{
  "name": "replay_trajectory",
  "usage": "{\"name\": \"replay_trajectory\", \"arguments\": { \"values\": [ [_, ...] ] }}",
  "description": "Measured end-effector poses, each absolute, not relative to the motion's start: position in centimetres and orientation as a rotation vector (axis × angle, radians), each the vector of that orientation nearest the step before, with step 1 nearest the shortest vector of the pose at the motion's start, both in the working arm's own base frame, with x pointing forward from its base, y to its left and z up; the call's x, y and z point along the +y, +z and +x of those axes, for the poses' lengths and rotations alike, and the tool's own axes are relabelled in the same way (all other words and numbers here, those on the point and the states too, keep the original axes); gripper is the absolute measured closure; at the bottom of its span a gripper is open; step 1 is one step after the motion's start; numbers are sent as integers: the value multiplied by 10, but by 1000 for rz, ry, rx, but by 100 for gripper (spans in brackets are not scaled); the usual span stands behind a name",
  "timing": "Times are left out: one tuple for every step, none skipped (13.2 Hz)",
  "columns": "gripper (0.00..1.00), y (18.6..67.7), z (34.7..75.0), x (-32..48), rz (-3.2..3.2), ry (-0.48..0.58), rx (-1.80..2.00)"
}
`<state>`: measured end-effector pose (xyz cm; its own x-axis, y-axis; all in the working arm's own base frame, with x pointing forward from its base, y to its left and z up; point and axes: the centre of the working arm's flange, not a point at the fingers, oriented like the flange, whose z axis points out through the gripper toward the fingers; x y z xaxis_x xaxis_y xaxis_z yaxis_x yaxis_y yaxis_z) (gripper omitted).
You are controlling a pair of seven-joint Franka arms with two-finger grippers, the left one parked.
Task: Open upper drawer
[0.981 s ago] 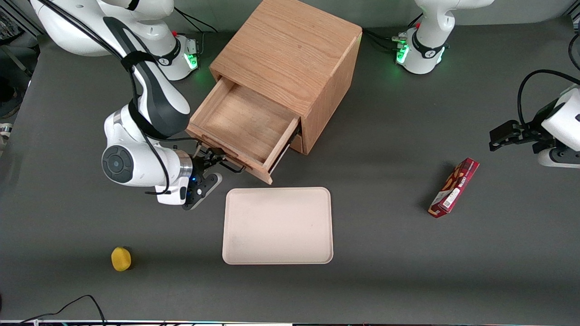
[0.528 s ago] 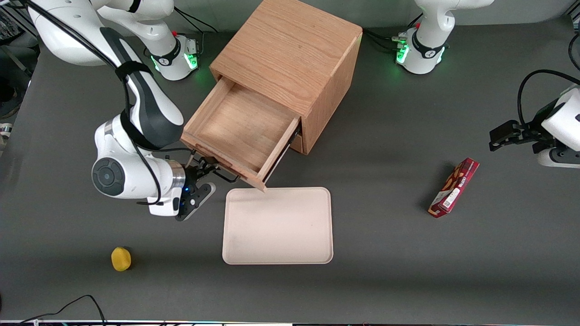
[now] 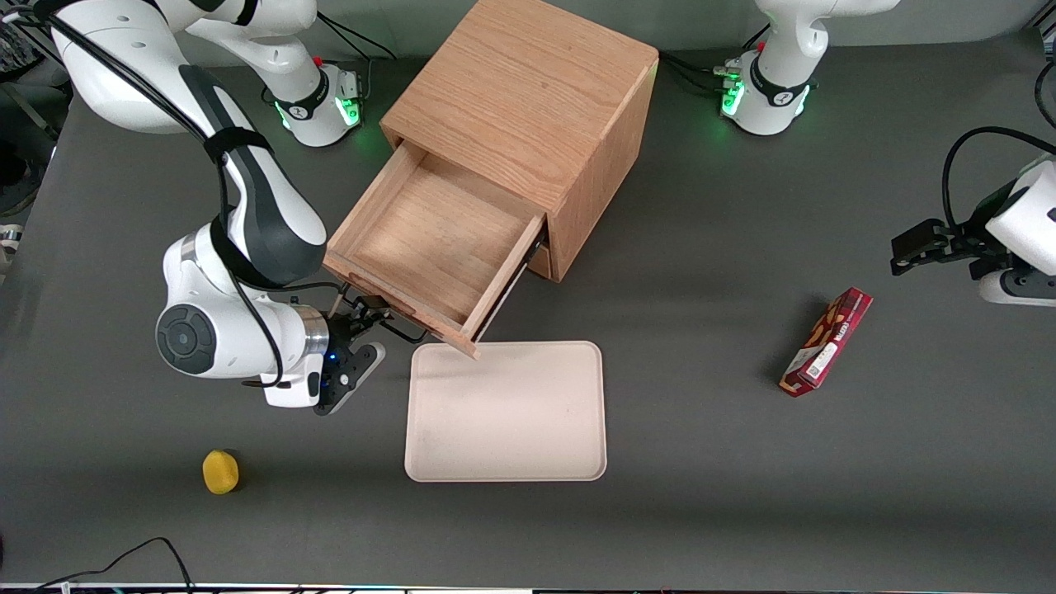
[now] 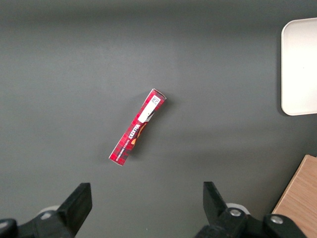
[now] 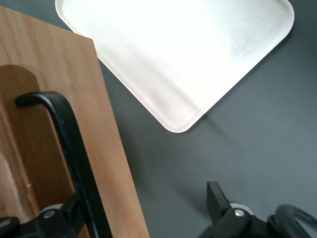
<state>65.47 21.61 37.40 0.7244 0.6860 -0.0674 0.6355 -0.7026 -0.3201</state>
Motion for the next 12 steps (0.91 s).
{"name": "replay_trajectory", "arguments": {
  "values": [
    [0, 380, 656, 215, -2654, 263, -1041],
    [0, 390, 657, 214, -2652, 271, -1044],
    [0, 403, 658, 212, -2649, 282, -1049],
    [0, 418, 658, 209, -2646, 289, -1054],
    [0, 438, 657, 207, -2649, 288, -1057],
    [0, 459, 654, 205, -2663, 279, -1045],
    [0, 483, 648, 203, -2691, 270, -1009],
    [0, 510, 639, 201, -2729, 265, -954],
    [0, 539, 625, 201, -2777, 272, -877],
    [0, 569, 607, 202, -2834, 282, -773],
    [0, 598, 587, 203, -2894, 291, -646],
    [0, 623, 569, 201, -2948, 289, -508]
  ]
}}
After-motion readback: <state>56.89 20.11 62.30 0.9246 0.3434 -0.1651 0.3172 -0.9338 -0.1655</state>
